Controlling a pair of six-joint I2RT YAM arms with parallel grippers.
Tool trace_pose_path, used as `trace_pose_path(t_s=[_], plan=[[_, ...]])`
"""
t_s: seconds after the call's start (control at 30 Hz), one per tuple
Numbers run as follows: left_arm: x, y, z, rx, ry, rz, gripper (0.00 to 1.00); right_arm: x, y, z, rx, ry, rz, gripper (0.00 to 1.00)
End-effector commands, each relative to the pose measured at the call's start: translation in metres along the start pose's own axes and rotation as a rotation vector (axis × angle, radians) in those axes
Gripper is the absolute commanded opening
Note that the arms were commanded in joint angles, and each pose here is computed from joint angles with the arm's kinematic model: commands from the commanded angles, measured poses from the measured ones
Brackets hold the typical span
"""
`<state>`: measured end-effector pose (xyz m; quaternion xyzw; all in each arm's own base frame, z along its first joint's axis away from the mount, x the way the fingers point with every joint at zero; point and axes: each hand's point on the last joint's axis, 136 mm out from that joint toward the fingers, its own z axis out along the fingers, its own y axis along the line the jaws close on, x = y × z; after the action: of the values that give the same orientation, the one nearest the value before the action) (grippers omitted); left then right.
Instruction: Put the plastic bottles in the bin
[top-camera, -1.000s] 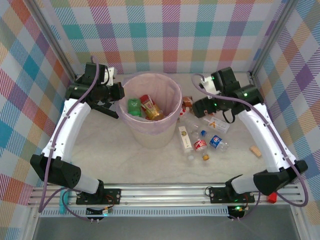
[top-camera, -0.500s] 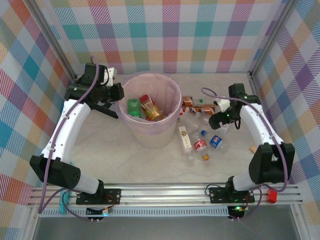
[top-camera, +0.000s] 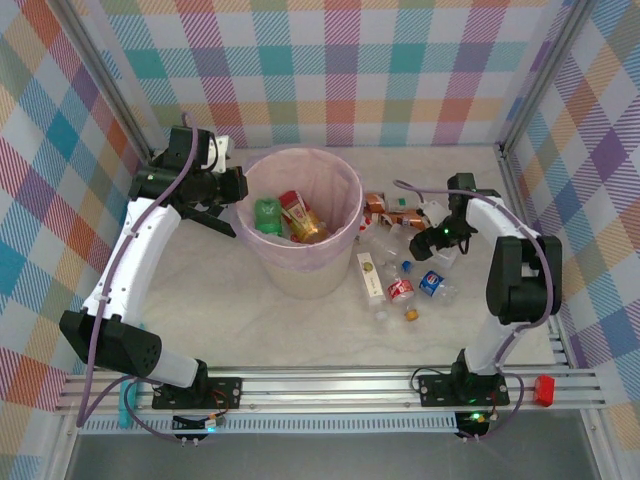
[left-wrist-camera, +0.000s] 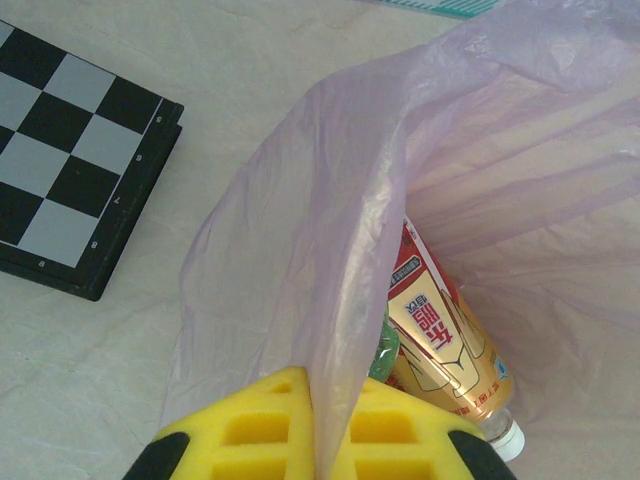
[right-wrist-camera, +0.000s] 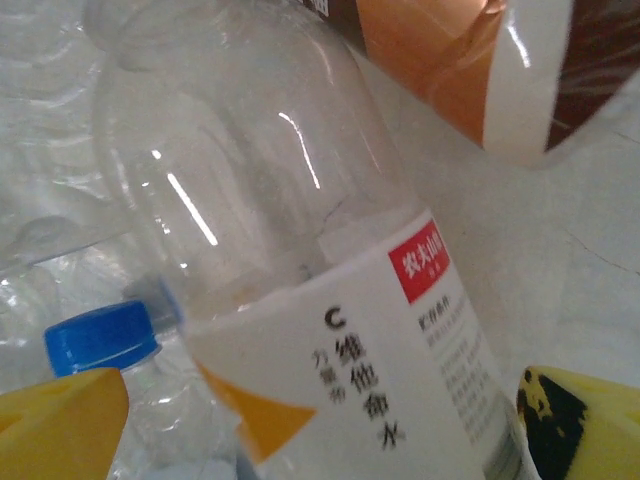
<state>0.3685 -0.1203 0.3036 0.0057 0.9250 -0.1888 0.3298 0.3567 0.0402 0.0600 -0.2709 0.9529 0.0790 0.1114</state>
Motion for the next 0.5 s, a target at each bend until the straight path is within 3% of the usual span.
trace_pose_path(t_s=[0.0,0.23,0.37,0.47], plan=[[0.004,-0.013,-0.002,0.048,0.032,-0.010,0.00,-0.016,-0.003,0.002,-0.028,-0.054,-0.013,0.99],[0.003,-0.013,0.000,0.048,0.034,-0.010,0.00,-0.019,-0.002,0.013,-0.052,-0.058,-0.002,0.98],[0.002,-0.013,0.000,0.048,0.034,-0.012,0.00,-0.014,-0.002,0.013,-0.051,-0.031,0.004,0.86],[0.001,-0.013,-0.001,0.045,0.033,-0.012,0.00,-0.018,0.003,-0.008,-0.046,-0.066,0.008,0.78]])
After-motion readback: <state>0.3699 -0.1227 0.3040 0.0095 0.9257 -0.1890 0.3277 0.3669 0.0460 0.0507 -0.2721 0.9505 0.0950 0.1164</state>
